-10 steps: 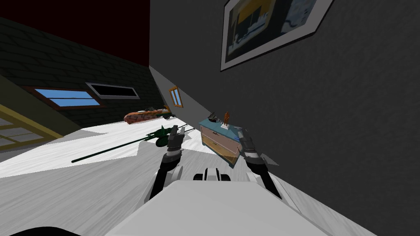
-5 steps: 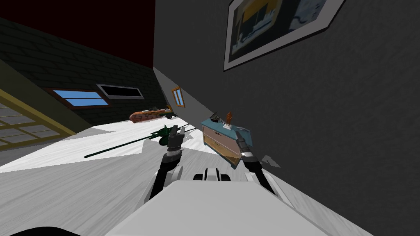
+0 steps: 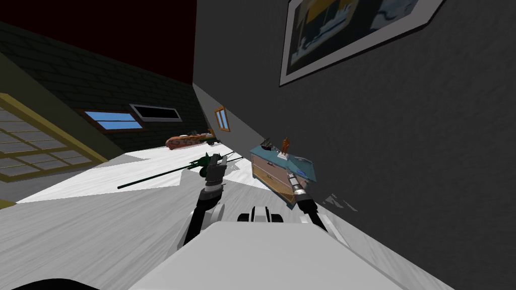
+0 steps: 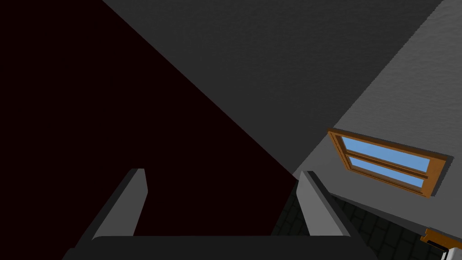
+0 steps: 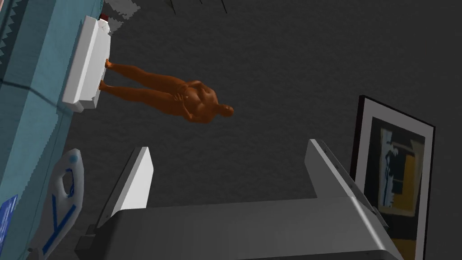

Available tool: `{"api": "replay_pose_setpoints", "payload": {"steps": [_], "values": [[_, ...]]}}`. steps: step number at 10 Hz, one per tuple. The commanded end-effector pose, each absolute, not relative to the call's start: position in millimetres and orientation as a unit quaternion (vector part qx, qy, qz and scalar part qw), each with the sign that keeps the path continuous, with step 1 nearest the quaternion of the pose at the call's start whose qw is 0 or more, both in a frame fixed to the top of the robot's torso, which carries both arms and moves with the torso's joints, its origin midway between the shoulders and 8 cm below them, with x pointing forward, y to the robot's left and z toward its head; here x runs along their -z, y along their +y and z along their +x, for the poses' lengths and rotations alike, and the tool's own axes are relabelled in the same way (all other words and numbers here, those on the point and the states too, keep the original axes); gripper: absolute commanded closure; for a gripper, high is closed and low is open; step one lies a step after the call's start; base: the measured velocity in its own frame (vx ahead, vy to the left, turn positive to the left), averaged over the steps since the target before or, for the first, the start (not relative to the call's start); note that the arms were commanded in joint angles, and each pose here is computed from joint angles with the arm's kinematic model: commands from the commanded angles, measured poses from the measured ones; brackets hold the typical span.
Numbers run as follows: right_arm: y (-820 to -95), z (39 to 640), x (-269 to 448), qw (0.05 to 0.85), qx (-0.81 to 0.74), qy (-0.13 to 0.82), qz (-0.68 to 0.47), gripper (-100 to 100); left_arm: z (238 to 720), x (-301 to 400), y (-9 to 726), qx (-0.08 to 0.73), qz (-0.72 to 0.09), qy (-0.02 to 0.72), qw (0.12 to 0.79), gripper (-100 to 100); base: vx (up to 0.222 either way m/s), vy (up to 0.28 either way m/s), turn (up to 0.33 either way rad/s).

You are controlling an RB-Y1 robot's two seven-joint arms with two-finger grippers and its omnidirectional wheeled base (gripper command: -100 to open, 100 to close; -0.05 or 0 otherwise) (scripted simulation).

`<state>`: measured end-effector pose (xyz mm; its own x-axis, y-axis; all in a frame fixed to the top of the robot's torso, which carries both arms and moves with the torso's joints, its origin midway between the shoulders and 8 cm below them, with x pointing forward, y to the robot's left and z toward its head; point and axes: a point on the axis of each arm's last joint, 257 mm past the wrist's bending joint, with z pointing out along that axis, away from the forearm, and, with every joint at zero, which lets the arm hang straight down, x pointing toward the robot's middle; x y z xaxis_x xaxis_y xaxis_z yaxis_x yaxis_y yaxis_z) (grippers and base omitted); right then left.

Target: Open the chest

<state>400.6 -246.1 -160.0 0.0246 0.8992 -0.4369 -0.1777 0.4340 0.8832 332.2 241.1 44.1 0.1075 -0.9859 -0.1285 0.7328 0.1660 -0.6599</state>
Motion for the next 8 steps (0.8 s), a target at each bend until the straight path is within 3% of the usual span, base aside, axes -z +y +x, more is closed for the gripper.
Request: {"api": "replay_pose_setpoints", "payload": {"steps": [1, 8], "values": [[-249, 407, 202, 0.617, -0.383, 0.597, 0.34, -100, 332, -44, 241, 0.606, -0.224, 0.282, 0.71, 0, 0.004, 0.074, 0.052], [-264, 397, 311, 0.557, -0.27, 0.692, 0.372, -100, 332, -44, 241, 0.606, -0.224, 0.282, 0.71, 0, 0.011, 0.066, 0.068]]}}
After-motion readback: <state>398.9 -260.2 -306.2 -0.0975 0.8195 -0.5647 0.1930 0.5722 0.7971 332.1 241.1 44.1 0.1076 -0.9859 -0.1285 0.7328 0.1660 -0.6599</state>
